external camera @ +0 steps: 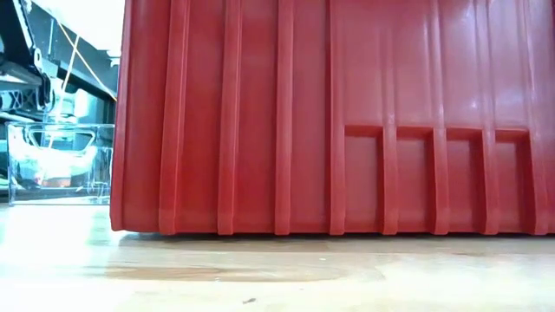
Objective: Sort blocks
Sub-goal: Break down the bin divider
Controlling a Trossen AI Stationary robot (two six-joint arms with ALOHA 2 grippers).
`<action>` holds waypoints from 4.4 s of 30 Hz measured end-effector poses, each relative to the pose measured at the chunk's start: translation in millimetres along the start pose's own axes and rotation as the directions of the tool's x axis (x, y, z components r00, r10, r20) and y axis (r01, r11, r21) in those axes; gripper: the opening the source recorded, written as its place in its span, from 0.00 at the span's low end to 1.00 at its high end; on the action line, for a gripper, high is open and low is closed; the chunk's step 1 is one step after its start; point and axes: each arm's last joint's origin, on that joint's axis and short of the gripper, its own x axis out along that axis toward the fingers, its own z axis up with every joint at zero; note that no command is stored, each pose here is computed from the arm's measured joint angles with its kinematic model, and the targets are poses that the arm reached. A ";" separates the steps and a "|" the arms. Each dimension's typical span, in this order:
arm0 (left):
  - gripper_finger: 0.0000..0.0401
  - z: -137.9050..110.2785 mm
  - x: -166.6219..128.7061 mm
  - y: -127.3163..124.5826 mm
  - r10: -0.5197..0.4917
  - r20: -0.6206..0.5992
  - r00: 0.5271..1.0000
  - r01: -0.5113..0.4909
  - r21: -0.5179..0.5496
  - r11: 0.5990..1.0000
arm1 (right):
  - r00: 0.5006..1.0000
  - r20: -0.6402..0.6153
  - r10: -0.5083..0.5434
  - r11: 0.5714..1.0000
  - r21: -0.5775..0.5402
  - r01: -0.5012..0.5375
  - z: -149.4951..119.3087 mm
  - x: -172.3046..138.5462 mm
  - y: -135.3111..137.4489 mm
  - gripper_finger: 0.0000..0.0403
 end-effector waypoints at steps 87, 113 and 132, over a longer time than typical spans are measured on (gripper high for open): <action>0.49 -53.8 103.2 -24.5 -0.088 0.122 0.989 0.115 -0.245 0.963 | 0.999 -0.040 -0.015 0.995 0.094 0.019 -3.9 -0.2 -1.9 0.44; 0.49 -34.7 170.3 -38.0 0.266 -0.286 0.921 -0.318 -0.153 0.936 | 0.531 -0.818 -0.222 0.735 -0.498 -0.461 -130.9 10.0 -21.1 0.44; 0.49 -5.6 133.4 -31.7 0.314 -0.100 0.944 -0.323 -0.103 0.941 | 0.586 -0.742 -0.324 0.726 -0.593 -0.349 -163.9 38.4 -32.1 0.44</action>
